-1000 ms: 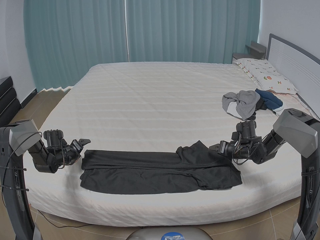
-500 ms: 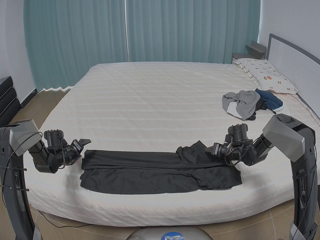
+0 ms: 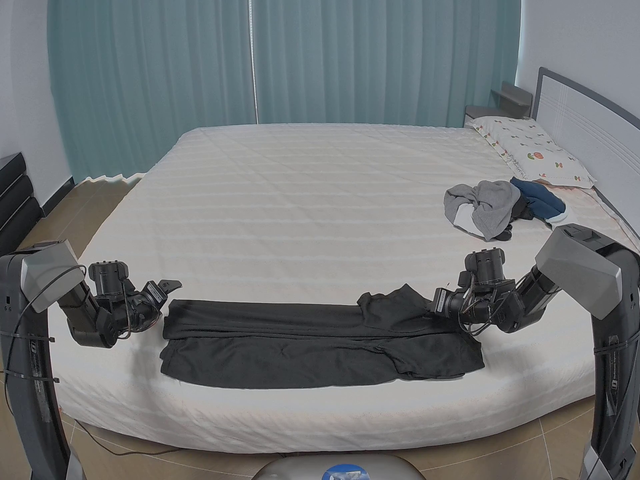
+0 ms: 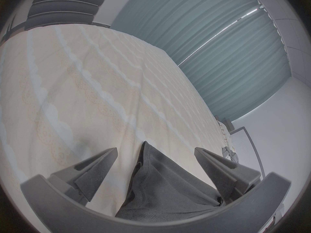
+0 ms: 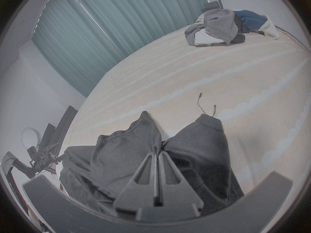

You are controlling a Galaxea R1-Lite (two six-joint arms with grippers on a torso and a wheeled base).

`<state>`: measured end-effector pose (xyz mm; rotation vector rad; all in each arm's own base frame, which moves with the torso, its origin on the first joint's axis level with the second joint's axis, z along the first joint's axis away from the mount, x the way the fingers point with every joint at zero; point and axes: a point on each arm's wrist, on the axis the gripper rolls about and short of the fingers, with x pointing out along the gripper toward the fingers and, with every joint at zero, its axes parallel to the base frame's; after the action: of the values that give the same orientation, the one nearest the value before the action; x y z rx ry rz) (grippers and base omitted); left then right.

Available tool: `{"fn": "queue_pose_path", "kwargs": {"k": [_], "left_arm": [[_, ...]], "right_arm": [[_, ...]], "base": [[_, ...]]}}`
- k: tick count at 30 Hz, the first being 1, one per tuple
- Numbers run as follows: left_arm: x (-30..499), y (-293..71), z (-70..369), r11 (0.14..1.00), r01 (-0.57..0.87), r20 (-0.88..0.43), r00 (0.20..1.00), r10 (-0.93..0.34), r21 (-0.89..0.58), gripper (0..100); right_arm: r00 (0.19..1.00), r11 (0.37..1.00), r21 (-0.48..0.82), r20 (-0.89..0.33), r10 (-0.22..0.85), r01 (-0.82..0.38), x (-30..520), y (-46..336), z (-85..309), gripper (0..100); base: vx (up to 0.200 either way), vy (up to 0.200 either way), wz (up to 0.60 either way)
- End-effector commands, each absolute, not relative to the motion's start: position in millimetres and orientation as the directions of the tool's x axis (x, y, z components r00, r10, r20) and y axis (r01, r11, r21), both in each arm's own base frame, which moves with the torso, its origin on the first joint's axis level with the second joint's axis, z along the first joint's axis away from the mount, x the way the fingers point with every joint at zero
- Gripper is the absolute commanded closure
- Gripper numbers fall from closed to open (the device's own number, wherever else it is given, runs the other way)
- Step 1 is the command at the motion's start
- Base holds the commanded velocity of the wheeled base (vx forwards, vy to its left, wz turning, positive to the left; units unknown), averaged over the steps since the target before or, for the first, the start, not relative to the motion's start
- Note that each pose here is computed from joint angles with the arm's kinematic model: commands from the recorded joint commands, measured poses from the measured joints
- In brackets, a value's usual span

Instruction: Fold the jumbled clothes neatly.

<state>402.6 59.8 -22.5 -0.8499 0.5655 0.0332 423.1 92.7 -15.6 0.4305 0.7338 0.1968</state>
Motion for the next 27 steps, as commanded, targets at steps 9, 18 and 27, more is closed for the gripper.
{"fn": "queue_pose_path", "kwargs": {"k": [9,18,27], "left_arm": [[402.7,59.2,-25.0,0.667,-0.251,-0.489,0.851,-0.193,-0.701,0],[402.6,59.2,-25.1,0.667,-0.252,-0.490,0.850,-0.193,-0.701,0],[404.1,60.0,-20.9,0.667,-0.245,-0.479,0.857,-0.191,-0.703,0]], "right_arm": [[0.744,0.893,0.449,-0.585,0.324,-0.035,399.2,86.4,-5.4,100],[0.761,0.892,0.448,-0.557,0.334,-0.064,388.3,87.3,-7.6,100],[0.749,0.879,0.468,-0.547,0.373,-0.095,368.2,84.5,13.2,0]], "base": [[0.000,0.000,0.00],[0.000,0.000,0.00],[0.000,0.000,0.00]]}}
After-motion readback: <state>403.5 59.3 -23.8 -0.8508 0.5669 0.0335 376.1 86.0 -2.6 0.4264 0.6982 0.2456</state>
